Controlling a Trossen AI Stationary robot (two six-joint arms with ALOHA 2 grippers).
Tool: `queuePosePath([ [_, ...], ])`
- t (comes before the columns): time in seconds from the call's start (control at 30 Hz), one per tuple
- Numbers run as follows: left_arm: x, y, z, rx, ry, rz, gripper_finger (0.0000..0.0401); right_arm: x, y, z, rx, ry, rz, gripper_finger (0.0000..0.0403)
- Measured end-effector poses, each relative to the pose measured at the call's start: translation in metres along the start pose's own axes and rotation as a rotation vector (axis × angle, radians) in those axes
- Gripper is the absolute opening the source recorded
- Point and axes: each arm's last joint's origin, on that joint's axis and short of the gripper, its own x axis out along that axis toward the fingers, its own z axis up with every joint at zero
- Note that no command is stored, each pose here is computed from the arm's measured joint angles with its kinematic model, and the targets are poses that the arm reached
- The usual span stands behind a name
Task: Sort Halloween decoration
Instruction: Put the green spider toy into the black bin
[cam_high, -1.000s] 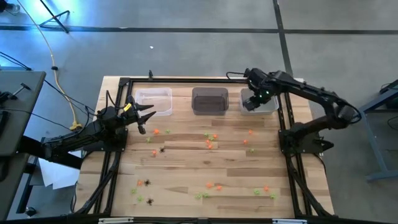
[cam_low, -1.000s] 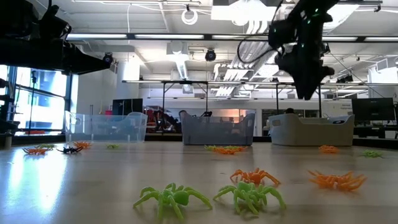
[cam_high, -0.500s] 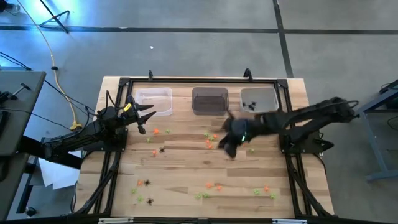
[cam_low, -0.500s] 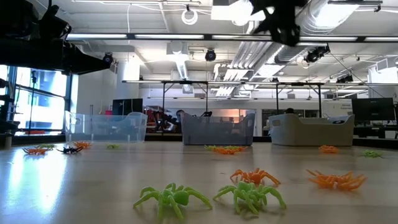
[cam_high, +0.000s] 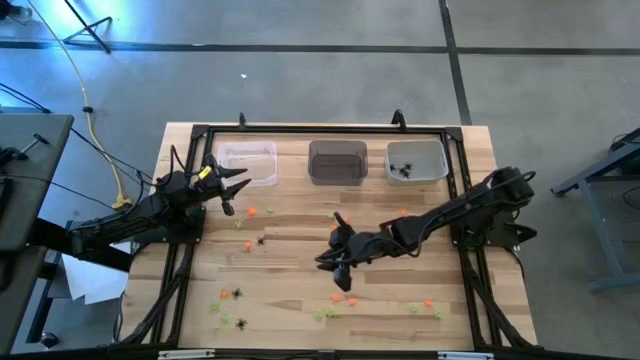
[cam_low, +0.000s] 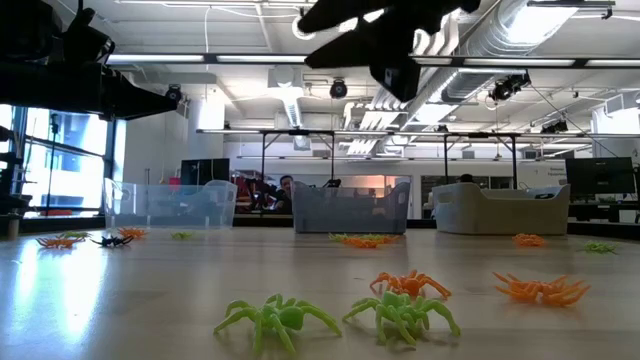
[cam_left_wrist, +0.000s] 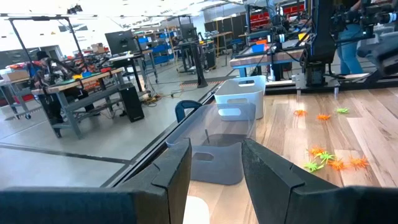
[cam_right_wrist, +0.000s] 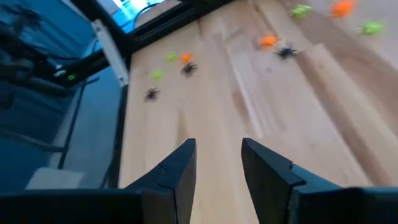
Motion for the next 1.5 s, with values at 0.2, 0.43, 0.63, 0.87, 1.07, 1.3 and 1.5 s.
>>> queuePosePath([
  [0.2, 0.000, 0.000, 0.000, 0.000, 0.000, 0.000, 0.0131, -0.001, 0.002, -0.002, -0.017, 0.006, -0.004, 0.0126],
  [0.43, 0.000, 0.000, 0.000, 0.000, 0.000, 0.000, 0.0131, -0.016, 0.000, -0.036, 0.069, 0.240, -0.223, 0.0126],
  [0.63, 0.000, 0.000, 0.000, 0.000, -0.001, 0.000, 0.0131, -0.054, 0.006, -0.054, 0.183, 0.330, -0.432, 0.0126],
  [0.87, 0.000, 0.000, 0.000, 0.000, 0.000, 0.000, 0.0131, -0.087, -0.006, -0.073, 0.314, 0.478, -0.746, 0.0126],
  [1.07, 0.000, 0.000, 0.000, 0.000, 0.000, 0.000, 0.0131, -0.098, -0.020, -0.074, 0.333, 0.572, -0.894, 0.0126],
  [1.3, 0.000, 0.000, 0.000, 0.000, 0.000, 0.000, 0.0131, -0.091, -0.051, -0.083, 0.383, 0.693, -0.909, 0.0126],
  [1.5, 0.000, 0.000, 0.000, 0.000, 0.000, 0.000, 0.0131, -0.090, -0.070, -0.086, 0.420, 0.708, -0.865, 0.0126],
])
